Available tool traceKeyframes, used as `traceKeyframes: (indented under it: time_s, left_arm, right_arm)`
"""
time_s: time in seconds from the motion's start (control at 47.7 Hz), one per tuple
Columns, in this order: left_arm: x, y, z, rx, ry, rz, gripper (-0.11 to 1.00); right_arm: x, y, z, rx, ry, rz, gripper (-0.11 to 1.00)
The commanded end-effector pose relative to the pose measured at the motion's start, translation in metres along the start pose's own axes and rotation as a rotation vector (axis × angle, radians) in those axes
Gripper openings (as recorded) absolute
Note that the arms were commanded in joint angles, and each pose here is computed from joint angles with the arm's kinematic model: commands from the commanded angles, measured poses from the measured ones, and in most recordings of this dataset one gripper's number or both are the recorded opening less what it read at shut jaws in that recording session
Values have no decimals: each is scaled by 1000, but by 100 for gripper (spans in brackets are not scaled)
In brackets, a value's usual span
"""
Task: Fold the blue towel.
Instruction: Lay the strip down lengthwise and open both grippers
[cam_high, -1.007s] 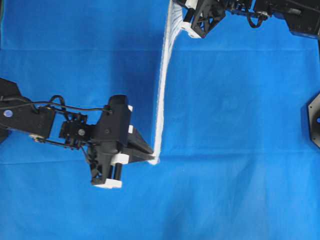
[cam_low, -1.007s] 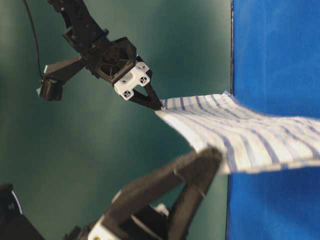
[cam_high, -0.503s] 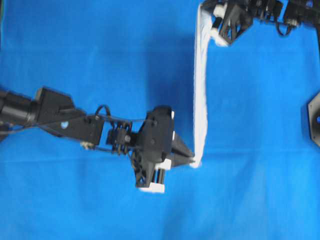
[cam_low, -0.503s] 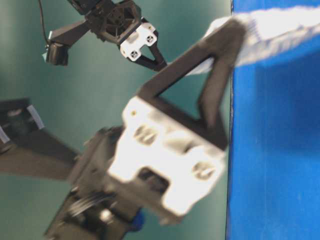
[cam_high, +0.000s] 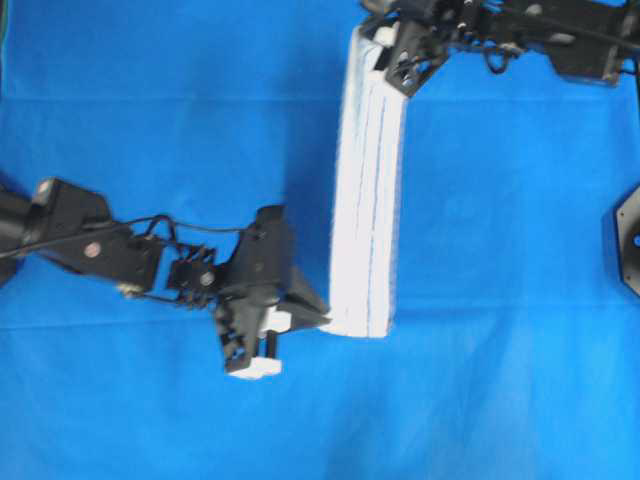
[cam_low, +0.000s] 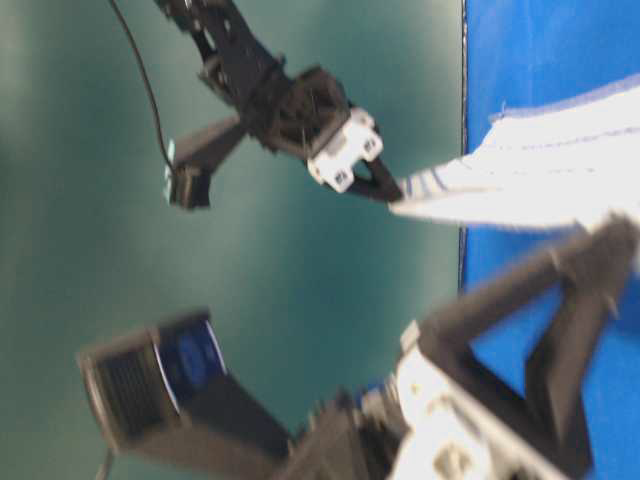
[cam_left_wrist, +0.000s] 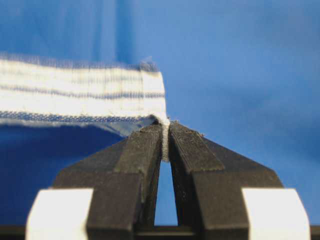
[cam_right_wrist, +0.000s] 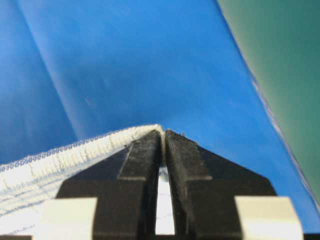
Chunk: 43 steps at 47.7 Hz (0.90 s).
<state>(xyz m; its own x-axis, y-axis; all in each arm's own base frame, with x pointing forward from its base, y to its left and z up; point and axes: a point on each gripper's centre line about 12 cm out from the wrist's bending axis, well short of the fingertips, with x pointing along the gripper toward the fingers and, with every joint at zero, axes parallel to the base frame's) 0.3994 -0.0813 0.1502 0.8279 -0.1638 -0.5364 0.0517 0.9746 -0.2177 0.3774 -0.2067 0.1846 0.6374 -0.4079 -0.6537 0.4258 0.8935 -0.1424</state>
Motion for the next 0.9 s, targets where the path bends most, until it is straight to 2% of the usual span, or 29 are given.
traceKeyframes:
  time_s: [0.0,0.168,0.441,0.587,0.65,0.713,0.755,0.881]
  left_arm:
    - [-12,-6,6,-8,-40,-21,2]
    - [-13,-6,0,-7,-37,-22,2]
    - [-11,-1,3,-14,-42,-10,2]
    - [-10,0,5,-15,-45,-10,3]
    - [-10,0,4,-15,-44,-9,8]
    - [-11,-1,5,-13,-45,-10,18]
    - [-12,-1,5,-7,-42,-9,26]
    - [-20,0,10,3,-37,-5,54]
  right_arm:
    - [-2,-1,23,-3,-63,-2,5]
    - [0,1,25,-16,-69,3,5]
    - [0,5,23,-44,-62,8,5]
    - [-2,10,22,-85,-61,15,5]
    - [-3,10,24,-95,-65,15,6]
    - [-4,10,24,-102,-65,14,7]
    - [-5,10,25,-105,-69,14,12]
    - [-13,9,31,-111,-90,11,50]
